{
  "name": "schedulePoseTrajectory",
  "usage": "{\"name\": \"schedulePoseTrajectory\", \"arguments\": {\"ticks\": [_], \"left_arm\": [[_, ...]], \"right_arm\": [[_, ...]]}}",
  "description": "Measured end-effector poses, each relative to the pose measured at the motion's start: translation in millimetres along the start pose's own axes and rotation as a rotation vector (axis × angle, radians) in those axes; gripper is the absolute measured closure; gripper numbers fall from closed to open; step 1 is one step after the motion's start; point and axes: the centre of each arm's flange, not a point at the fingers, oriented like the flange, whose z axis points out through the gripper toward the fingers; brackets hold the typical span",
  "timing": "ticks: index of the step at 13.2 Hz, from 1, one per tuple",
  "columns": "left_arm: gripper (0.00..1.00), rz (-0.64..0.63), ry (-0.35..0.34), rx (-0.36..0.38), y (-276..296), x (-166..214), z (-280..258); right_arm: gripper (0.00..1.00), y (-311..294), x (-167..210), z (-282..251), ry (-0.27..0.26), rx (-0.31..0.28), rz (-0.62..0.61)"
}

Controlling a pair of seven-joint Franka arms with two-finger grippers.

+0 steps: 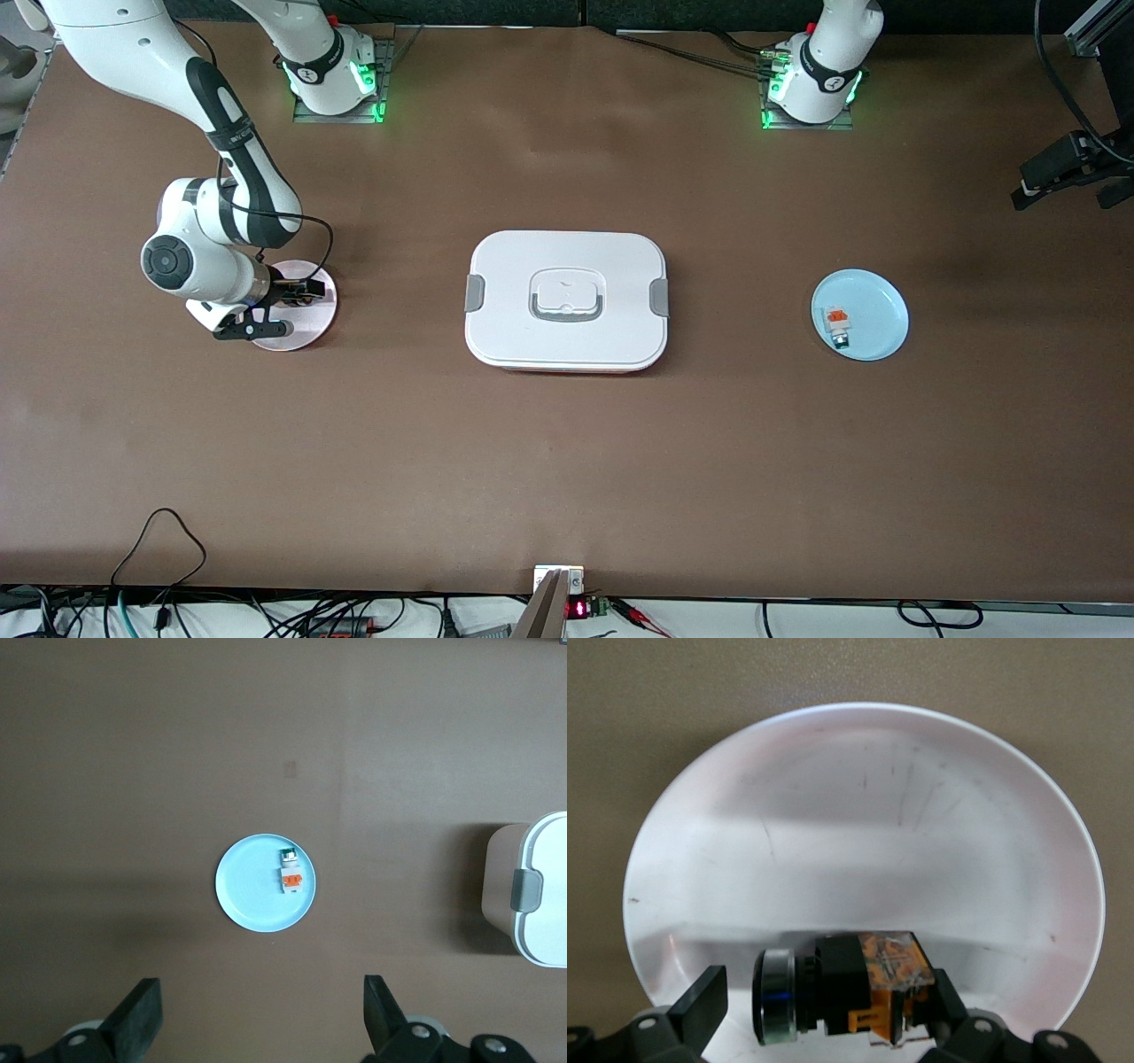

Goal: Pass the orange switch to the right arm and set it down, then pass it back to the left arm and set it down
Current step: 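Close the right gripper on the orange switch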

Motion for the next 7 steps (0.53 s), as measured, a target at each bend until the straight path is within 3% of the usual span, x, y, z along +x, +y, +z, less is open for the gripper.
{"name": "schedulePoseTrajectory", "arguments": {"ticks": [7], "left_arm": [[0.0,0.0,0.0,0.0,0,0,0]], "right_arm": [[0.0,27,-1,2,0.003,0.019,0.035]]}}
